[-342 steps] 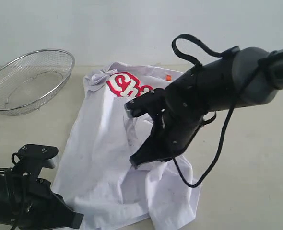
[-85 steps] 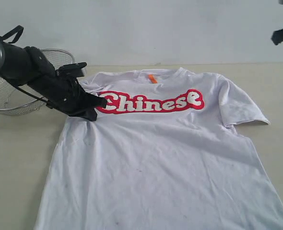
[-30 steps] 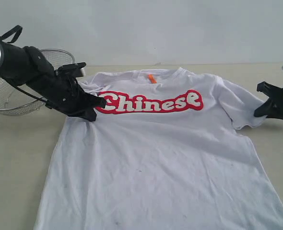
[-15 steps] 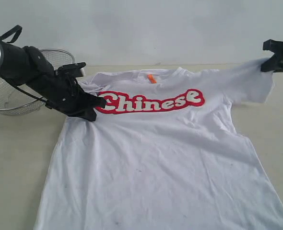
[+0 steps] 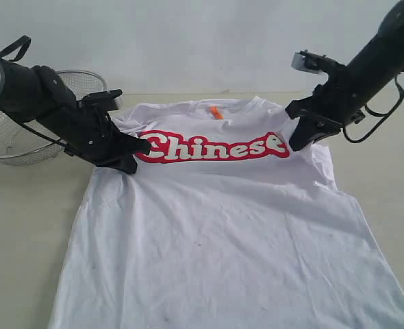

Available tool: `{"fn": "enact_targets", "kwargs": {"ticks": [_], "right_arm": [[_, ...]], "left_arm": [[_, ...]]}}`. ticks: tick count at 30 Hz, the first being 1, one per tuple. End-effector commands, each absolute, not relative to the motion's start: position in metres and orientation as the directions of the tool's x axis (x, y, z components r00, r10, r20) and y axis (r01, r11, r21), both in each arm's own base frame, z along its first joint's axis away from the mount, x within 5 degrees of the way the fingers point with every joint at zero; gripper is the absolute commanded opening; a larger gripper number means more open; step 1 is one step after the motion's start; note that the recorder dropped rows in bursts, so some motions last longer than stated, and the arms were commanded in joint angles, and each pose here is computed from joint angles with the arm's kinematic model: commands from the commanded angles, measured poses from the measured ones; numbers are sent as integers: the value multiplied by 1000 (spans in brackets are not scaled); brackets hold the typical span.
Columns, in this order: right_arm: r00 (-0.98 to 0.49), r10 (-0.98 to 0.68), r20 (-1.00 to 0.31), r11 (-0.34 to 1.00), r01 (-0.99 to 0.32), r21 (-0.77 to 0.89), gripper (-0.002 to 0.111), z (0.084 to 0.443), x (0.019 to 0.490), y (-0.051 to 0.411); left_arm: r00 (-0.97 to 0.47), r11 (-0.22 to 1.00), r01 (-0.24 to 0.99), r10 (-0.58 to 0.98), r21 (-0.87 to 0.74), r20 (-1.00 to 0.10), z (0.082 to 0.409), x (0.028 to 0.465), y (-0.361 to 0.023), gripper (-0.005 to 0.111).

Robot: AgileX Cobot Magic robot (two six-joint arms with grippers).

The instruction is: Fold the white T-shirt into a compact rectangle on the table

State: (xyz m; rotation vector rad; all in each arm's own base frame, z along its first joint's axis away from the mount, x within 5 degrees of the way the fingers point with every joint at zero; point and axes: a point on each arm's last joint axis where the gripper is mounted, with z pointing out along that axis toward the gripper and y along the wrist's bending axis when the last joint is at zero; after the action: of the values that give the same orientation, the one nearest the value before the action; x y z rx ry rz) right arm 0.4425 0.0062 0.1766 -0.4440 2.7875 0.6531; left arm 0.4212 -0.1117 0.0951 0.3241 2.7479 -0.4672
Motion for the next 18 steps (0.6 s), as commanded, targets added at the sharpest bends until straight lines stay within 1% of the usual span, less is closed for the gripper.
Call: {"fn": "enact_targets", "kwargs": {"ticks": [1, 3, 4, 5, 7, 8, 9, 11, 12, 13, 14, 16, 18], "right_arm": [[-892, -330, -310, 854, -422, 305, 0, 184, 442, 37], [-888, -351, -296, 863, -430, 266, 0, 182, 441, 47], [-901, -330, -281, 883, -400, 245, 1, 180, 442, 47], [-907, -321, -271, 894, -385, 230, 4, 179, 442, 45], [-907, -332, -258, 896, -389, 213, 15, 175, 443, 44], [-910, -334, -247, 895, -388, 219, 25, 173, 442, 44], [-910, -334, -247, 895, -388, 219, 37, 173, 442, 44], [-913, -323, -248, 895, -380, 232, 65, 173, 442, 45], [-918, -313, -244, 898, -370, 239, 73, 174, 442, 45], [-924, -302, -233, 901, -356, 246, 75, 175, 440, 45], [-933, -288, -215, 905, -339, 258, 73, 177, 438, 46], [-936, -283, -208, 906, -332, 262, 63, 183, 436, 46], [-931, -285, -228, 905, -339, 256, 50, 192, 435, 45]], "left_arm": [[-940, 913, 309, 250, -267, -233, 69, 407, -105, 5], [-940, 912, 309, 251, -268, -231, 69, 407, -106, 5], [-940, 912, 309, 251, -269, -230, 69, 406, -106, 5], [-941, 912, 310, 252, -270, -228, 69, 406, -106, 5], [-941, 912, 310, 252, -270, -228, 69, 406, -106, 5], [-940, 913, 309, 250, -268, -233, 69, 407, -105, 5], [-939, 913, 309, 249, -265, -237, 69, 407, -105, 5], [-937, 913, 310, 248, -263, -246, 70, 409, -106, 5], [-936, 911, 314, 250, -266, -248, 73, 410, -106, 5], [-934, 909, 318, 252, -268, -255, 77, 412, -107, 5], [-931, 907, 323, 253, -269, -263, 82, 414, -108, 5], [-921, 903, 334, 252, -271, -297, 97, 418, -109, 5], [-907, 898, 348, 249, -269, -340, 115, 422, -111, 5]]}}
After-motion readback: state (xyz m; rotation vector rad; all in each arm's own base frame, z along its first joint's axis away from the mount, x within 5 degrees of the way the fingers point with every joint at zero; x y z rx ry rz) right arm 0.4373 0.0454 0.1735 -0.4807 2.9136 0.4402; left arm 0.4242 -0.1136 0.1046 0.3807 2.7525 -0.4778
